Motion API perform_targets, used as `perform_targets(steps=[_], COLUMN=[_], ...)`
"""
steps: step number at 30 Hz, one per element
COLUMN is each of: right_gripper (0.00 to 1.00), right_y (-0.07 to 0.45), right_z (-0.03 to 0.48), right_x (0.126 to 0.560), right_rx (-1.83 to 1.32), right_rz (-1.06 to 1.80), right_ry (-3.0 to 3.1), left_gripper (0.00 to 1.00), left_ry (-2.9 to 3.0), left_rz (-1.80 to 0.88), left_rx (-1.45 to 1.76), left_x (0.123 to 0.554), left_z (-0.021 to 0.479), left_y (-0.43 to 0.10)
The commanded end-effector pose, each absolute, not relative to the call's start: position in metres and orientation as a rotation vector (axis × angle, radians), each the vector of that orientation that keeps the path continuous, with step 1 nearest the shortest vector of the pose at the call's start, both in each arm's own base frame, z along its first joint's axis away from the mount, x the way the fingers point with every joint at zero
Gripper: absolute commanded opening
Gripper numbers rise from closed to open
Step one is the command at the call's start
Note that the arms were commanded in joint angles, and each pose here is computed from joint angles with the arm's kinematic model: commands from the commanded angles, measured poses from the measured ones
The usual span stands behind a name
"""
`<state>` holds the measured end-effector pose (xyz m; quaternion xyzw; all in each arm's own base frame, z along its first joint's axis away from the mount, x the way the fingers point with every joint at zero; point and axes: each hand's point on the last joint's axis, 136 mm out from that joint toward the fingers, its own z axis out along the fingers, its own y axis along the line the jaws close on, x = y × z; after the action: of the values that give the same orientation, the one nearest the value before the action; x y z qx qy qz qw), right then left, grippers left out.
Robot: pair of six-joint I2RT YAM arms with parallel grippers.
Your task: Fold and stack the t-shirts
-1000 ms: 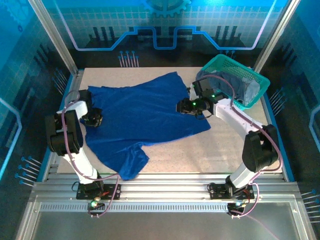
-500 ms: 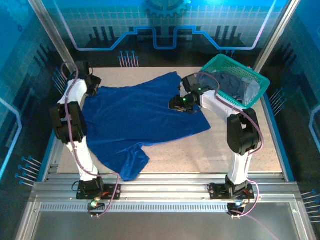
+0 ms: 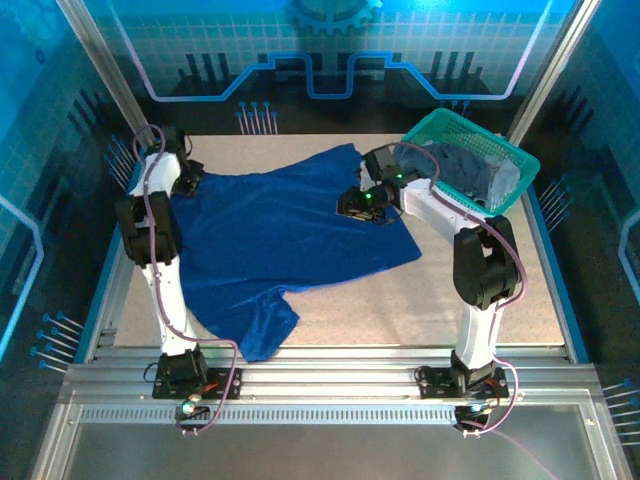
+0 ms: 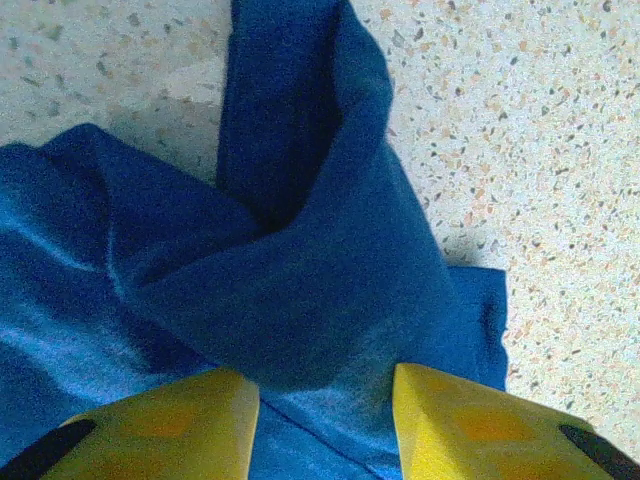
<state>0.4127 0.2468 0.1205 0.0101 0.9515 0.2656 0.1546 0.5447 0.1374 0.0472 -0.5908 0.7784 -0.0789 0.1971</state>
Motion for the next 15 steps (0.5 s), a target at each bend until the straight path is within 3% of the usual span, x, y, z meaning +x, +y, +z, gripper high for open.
perform_targets(steps=[1, 9, 15], right_gripper=[0.44, 0.44, 0.43], right_y=[0.245, 0.242, 0.241], right_z=[0.122, 0.124, 0.12], right_x=[0.411, 0.411, 0.408], right_rx=[0.049, 0.046, 0.054], right_rz=[0.786, 0.789, 0.795], right_ry=[2.733, 2.726, 2.732], left_gripper=[0.33, 0.0, 0.0], left_ry=[2.265, 2.278, 2.236], left_rz=[-0.152, -0.212, -0.295], left_rx=[-1.722, -1.707, -1.772], left_x=[0.521, 0.515, 0.487], left_z=[0.025, 0.033, 0.037], left_y=[0.14, 0.134, 0.116])
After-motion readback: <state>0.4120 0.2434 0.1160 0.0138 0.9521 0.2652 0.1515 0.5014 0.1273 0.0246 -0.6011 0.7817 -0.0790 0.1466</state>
